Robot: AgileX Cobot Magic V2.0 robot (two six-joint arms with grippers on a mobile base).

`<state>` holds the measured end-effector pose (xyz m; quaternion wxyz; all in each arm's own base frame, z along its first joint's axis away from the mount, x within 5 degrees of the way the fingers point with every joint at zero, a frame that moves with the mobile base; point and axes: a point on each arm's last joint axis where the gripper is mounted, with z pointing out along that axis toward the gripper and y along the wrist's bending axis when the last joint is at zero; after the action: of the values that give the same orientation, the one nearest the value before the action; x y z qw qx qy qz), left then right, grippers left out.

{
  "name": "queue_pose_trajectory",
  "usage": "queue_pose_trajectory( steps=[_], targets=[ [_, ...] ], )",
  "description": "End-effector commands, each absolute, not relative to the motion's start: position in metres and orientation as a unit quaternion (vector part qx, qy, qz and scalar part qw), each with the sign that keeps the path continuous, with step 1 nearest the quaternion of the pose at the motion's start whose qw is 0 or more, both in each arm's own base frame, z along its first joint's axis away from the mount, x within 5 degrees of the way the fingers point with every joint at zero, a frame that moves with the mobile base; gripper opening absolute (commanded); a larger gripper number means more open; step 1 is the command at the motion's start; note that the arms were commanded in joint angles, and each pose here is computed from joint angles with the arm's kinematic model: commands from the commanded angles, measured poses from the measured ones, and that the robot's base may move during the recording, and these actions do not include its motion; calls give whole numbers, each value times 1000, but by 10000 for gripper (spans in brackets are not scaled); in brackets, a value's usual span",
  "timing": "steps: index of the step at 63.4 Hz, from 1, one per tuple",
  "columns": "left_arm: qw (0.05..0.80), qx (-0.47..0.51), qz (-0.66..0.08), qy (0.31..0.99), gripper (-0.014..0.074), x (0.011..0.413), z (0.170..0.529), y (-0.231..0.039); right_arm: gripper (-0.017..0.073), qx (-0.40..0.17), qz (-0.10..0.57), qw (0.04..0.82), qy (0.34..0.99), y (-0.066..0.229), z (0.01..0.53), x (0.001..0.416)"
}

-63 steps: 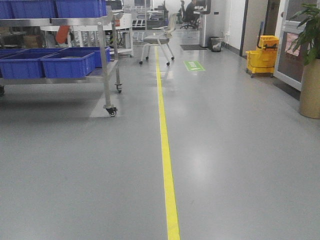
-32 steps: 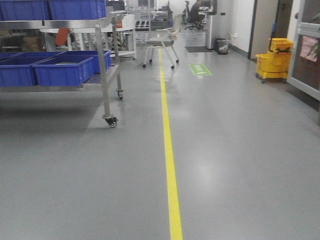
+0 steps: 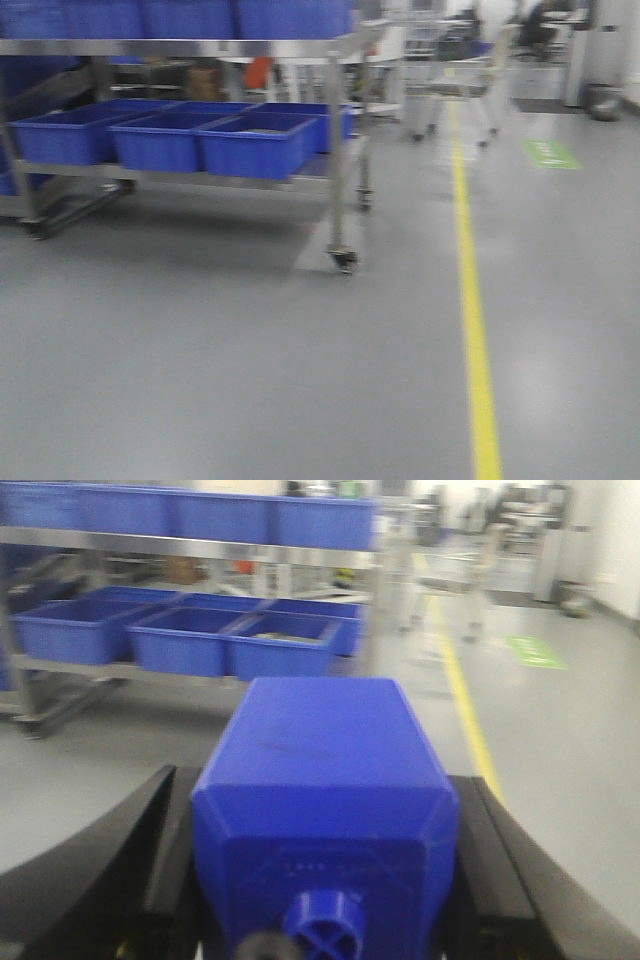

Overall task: Pick and sort blue part to right shelf
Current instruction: 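Drive the base along the yellow floor line carrying both parts, then turn the base and drive up to the shelf of blue bins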

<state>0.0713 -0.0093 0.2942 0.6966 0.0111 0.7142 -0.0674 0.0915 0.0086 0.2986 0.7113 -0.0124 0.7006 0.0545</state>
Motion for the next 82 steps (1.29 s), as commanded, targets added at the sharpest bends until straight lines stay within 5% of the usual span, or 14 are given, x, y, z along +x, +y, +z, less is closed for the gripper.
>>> queue_pose_trajectory(
  steps=[1,82],
  targets=[
    [733,-3,-63,677,386,71,311,-7,335,-9,50,750,659,7,316,91],
    [733,-3,-63,677,386,71,311,-7,335,-9,50,750,660,7,316,91]
  ],
)
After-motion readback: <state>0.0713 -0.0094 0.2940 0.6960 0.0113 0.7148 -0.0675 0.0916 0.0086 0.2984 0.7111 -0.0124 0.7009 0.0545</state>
